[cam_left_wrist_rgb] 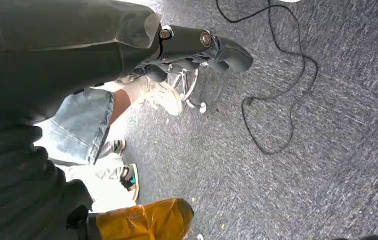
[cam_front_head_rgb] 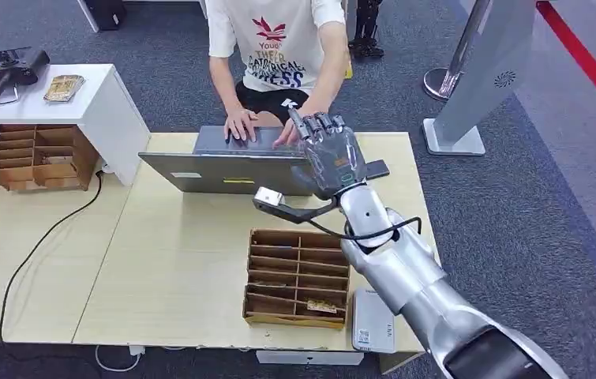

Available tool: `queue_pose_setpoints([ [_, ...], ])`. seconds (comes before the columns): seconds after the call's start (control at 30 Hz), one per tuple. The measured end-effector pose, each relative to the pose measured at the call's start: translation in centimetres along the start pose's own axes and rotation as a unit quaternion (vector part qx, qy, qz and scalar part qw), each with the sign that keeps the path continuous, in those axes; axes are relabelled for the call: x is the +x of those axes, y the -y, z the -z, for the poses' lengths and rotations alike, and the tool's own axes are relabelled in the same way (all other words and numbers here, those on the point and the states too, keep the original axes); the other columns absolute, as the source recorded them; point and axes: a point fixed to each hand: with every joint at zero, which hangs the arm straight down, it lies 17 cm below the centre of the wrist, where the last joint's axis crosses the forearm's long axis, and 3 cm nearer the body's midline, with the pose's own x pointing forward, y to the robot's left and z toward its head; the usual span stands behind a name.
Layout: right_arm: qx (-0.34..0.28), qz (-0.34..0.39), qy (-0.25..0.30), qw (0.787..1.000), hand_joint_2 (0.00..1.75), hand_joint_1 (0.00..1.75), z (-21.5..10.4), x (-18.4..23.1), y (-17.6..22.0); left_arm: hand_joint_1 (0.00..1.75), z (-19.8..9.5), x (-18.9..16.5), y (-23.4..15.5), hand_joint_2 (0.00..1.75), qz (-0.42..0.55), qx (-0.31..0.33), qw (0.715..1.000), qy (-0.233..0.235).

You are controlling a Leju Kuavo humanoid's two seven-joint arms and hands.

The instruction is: Pass the card to the sensor for recognition and then transmit it.

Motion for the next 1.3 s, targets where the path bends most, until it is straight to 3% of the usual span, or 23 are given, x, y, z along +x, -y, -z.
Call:
queue_pose_setpoints([
  [0.63, 0.016, 0.008, 0.004, 1.000, 1.75, 0.00, -1.6, 0.7, -2.0, 0.00, 0.0, -0.1, 0.3, 1.75, -0.011, -0.006, 1.000, -0.002],
  [1.17, -0.006, 0.053, -0.003, 0.999, 1.75, 0.00, -1.7, 1.7, -0.8, 0.00, 0.0, -0.4, 0.8, 1.75, -0.018, -0.011, 1.000, -0.005],
  [1.3, -0.039, 0.124, -0.020, 0.991, 1.75, 0.00, -2.0, 2.0, 0.8, 0.00, 0.0, -0.5, 1.1, 1.75, -0.026, -0.012, 1.000, -0.008],
])
